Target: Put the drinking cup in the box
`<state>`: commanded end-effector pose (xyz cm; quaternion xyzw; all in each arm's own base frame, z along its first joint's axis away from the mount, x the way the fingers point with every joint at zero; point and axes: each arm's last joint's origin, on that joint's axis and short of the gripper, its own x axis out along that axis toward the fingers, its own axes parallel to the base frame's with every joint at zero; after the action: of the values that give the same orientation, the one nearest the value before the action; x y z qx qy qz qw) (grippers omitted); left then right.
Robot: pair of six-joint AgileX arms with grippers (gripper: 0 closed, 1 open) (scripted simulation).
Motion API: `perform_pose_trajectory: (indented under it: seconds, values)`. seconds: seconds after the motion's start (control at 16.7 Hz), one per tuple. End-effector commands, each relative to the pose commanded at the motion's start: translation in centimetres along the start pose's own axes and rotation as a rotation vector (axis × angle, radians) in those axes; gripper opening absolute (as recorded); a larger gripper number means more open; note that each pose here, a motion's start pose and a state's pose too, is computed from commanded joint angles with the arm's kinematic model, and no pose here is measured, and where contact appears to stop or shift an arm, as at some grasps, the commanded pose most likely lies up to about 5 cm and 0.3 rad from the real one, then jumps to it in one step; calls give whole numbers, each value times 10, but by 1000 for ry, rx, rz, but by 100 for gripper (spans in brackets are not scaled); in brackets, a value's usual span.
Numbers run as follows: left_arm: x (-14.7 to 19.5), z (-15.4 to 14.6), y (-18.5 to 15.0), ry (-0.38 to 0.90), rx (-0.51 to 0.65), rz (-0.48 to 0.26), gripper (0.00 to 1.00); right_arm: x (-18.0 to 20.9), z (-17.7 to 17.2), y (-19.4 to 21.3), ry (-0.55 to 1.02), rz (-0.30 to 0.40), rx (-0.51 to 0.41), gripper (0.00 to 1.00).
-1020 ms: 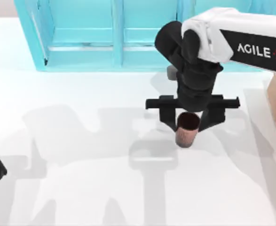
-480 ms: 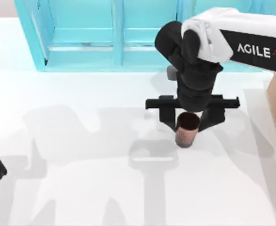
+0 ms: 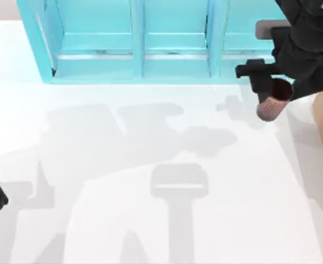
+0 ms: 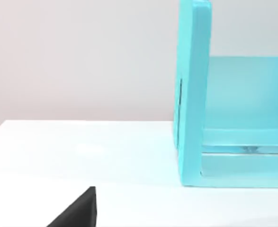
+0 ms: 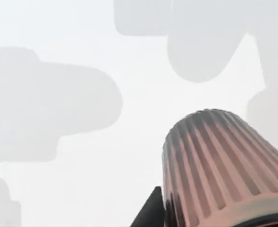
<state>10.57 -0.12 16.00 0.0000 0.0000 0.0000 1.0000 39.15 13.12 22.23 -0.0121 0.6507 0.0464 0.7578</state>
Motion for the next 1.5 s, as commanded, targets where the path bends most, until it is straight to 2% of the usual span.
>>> perform_pose_trajectory:
  seconds: [0.12,0.3,0.48,0.66,1.02,1.5]
  values:
    - [0,0,0,0,0,0,100,-23,-1,-66,-4,-29,17,0]
    - [0,0,0,0,0,0,100,-57,-29,-153,35,-69,59,0]
    - [0,0,0,0,0,0,100,-82,-65,-200,91,-80,84,0]
    - [0,0,0,0,0,0,100,-92,-84,-214,123,-76,90,0]
    - [0,0,0,0,0,0,100,-88,-83,-213,121,-77,88,0]
    - [0,0,0,0,0,0,100,-29,-93,-217,123,-76,90,0]
